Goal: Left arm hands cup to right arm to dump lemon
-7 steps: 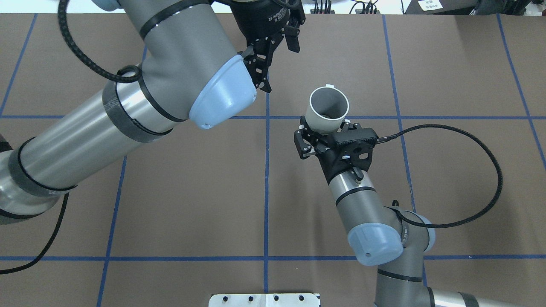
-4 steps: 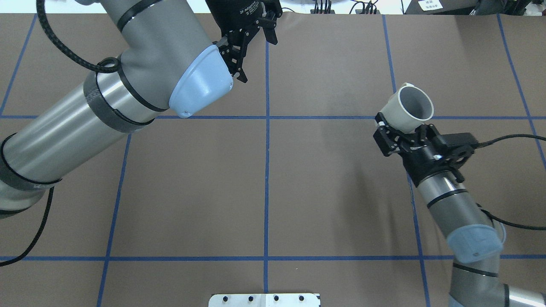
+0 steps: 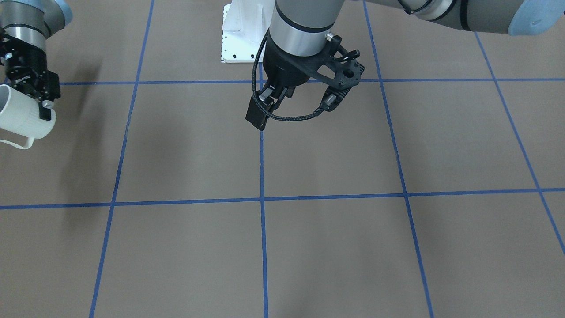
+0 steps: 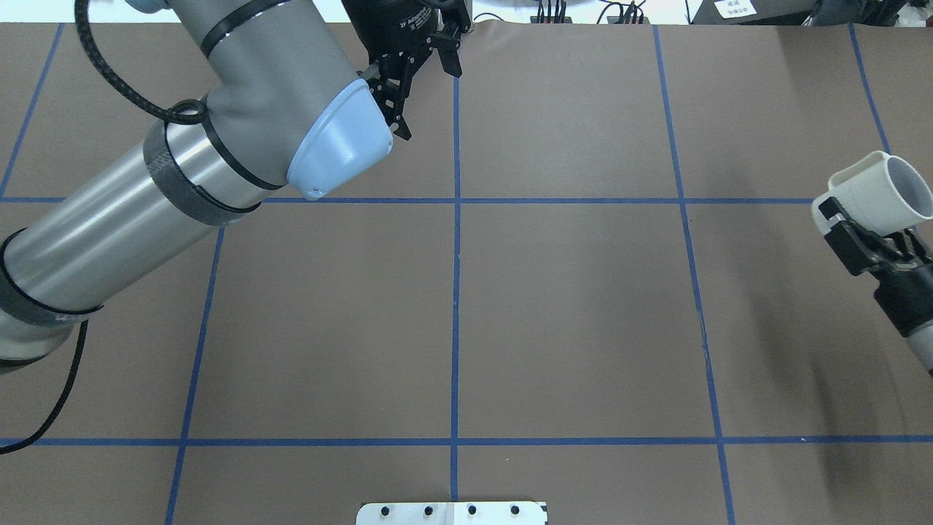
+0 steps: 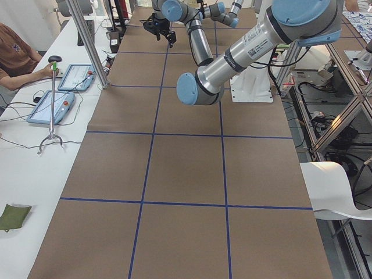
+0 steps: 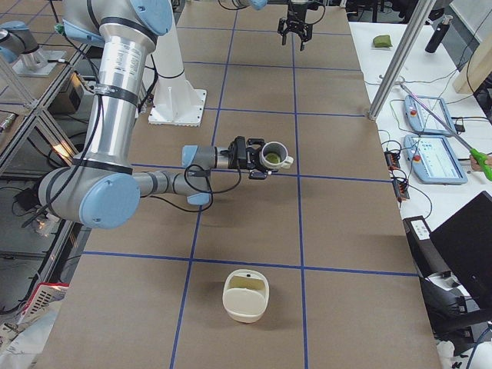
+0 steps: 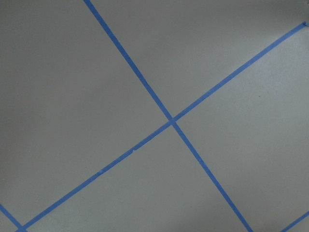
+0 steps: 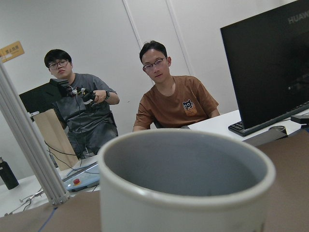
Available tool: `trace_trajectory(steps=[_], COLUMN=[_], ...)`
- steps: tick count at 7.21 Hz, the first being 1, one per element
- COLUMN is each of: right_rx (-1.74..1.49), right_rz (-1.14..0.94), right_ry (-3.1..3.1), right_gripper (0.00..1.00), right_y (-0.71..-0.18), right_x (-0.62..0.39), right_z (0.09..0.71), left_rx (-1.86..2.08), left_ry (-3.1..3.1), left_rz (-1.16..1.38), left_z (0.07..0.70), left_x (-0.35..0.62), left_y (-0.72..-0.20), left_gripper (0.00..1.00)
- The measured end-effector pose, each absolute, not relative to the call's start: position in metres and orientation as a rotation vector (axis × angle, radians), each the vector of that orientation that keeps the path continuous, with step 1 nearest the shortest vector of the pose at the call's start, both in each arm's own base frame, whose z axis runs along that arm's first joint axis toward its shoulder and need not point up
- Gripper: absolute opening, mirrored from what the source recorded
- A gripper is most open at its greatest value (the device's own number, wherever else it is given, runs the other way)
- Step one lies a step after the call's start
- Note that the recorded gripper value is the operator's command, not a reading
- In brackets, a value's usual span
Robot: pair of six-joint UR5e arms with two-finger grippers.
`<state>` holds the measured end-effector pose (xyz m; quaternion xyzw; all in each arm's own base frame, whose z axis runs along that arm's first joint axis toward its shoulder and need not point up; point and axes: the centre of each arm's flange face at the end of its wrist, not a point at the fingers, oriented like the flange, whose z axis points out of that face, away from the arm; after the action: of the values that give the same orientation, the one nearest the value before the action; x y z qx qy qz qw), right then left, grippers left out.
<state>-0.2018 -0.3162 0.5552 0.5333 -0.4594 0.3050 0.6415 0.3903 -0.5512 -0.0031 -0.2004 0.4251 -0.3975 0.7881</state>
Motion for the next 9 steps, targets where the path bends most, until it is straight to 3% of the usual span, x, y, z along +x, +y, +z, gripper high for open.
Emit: trace_trajectory(steps=[3, 7, 9], right_rx=[1.178, 1.040, 0.895], right_rz=[0.762, 0.883, 1.053], right_ry=[-1.210, -1.282, -1.443], right_gripper=[0.22, 0.18, 0.19], right_y=[-0.279, -0.248, -0.233], right_x=[-0.113, -0.037, -0.006], right_z=[0.697, 0.748, 0.760], left_rx=[-0.427, -0.427, -0.426], left_ry=[0.914, 0.913, 0.915], left_rz=[-0.849, -0.847, -0.845], left_z=[-0.001, -0.001, -0.002], left_x=[0.392, 0.393, 0.393], left_y=[-0.551, -0.550, -0.549], left_gripper=[1.00, 1.00, 1.00])
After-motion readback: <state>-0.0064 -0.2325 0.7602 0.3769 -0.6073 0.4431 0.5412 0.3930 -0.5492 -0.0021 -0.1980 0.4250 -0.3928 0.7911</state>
